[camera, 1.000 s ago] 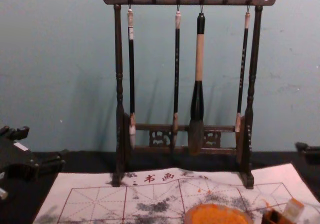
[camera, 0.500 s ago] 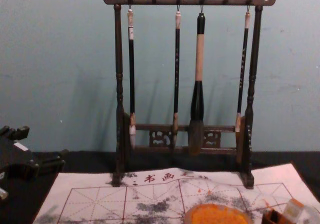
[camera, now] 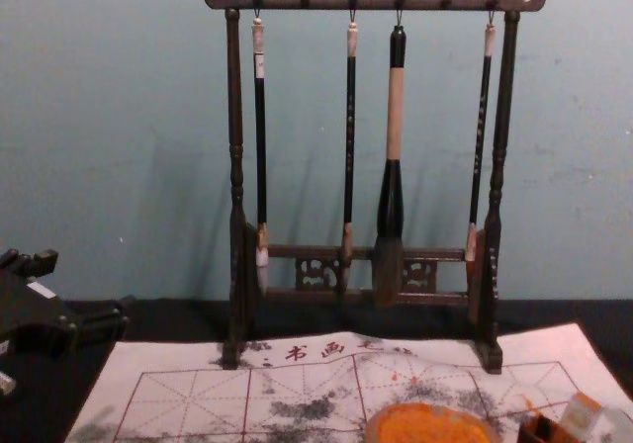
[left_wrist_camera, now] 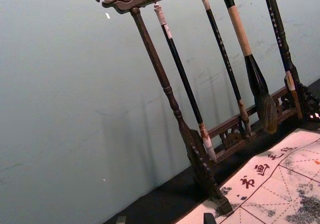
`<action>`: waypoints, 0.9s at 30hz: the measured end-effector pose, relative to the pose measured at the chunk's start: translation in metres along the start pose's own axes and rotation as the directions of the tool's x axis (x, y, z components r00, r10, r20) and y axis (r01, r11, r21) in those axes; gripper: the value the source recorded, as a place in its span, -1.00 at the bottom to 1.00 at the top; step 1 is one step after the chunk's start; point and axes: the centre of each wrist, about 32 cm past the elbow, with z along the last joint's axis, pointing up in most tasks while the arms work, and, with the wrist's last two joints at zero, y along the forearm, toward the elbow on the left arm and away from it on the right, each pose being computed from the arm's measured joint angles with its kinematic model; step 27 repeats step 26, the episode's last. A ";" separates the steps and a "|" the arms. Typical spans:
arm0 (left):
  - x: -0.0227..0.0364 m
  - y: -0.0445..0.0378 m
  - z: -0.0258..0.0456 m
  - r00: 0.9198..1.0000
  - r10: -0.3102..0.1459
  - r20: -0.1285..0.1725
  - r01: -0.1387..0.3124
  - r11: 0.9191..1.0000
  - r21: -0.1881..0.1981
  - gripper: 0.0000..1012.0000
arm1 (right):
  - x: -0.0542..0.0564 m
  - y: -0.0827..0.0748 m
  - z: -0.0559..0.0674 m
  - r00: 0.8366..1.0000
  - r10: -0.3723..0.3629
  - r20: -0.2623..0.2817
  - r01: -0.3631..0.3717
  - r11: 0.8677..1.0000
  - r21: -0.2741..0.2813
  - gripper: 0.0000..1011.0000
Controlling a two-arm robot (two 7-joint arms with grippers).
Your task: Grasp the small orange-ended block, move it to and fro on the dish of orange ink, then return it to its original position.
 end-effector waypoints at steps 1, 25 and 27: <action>0.0000 0.0000 0.0000 1.000 0.000 0.000 0.000 1.000 0.000 0.98 | 0.000 0.000 0.000 1.000 0.000 0.000 0.000 1.000 0.000 0.98; 0.0000 0.0000 0.0000 1.000 0.000 0.000 0.000 1.000 0.000 0.98 | 0.000 0.000 0.000 1.000 -0.002 0.002 0.002 1.000 0.003 0.98; 0.0000 0.0000 0.0000 1.000 0.000 0.000 0.000 1.000 0.000 0.98 | 0.000 0.000 0.000 1.000 -0.002 0.002 0.002 1.000 0.003 0.98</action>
